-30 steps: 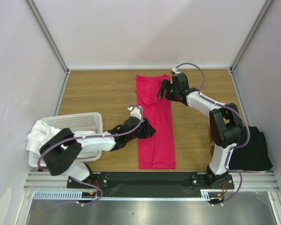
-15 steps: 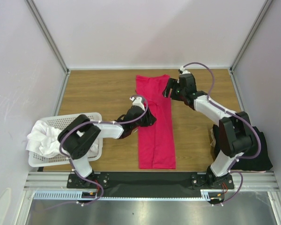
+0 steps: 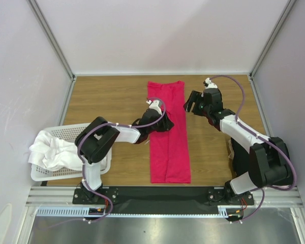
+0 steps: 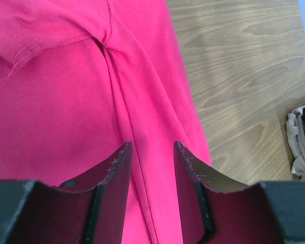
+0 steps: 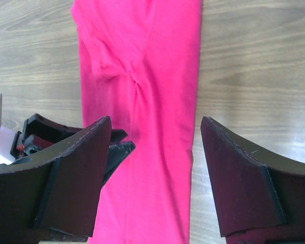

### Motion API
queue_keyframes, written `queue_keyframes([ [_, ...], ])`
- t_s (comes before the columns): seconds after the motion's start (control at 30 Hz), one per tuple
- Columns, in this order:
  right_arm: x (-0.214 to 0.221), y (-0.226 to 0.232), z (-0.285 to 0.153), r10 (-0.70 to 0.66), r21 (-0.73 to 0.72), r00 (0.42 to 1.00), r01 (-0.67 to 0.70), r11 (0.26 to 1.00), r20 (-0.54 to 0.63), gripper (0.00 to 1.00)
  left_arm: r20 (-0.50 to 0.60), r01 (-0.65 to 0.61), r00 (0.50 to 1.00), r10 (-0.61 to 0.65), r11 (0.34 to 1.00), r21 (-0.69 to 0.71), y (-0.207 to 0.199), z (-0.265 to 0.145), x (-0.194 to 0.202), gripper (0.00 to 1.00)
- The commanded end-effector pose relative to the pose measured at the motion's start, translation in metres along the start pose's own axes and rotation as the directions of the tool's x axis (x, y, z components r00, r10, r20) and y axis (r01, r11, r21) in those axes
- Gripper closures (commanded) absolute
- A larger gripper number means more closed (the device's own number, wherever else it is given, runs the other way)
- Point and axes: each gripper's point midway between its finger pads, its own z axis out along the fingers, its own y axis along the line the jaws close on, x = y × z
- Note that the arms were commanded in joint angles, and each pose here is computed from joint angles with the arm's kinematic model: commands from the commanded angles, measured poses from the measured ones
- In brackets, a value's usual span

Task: Fold and stack the t-shirts
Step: Fold the tshirt

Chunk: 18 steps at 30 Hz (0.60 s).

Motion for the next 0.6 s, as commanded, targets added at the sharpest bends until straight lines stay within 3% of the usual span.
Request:
queue_keyframes([
  [0.0,-0.023,0.002,-0.014,0.013,0.003,0.995,-0.013,1.0,0.097,0.24,0.046,-0.022,0.999,0.021,0.999,0.031,-0.008,0.008,-0.017,0.57],
  [0.37,-0.021,-0.002,-0.019,0.019,0.011,0.995,-0.021,1.0,0.102,0.24,0.054,-0.035,0.998,0.035,0.999,-0.01,0.004,0.015,-0.014,0.57],
  [0.57,-0.021,-0.004,-0.023,0.024,0.02,0.993,-0.027,0.999,0.117,0.27,0.072,-0.028,0.997,0.031,0.999,-0.035,0.011,0.016,-0.014,0.71],
])
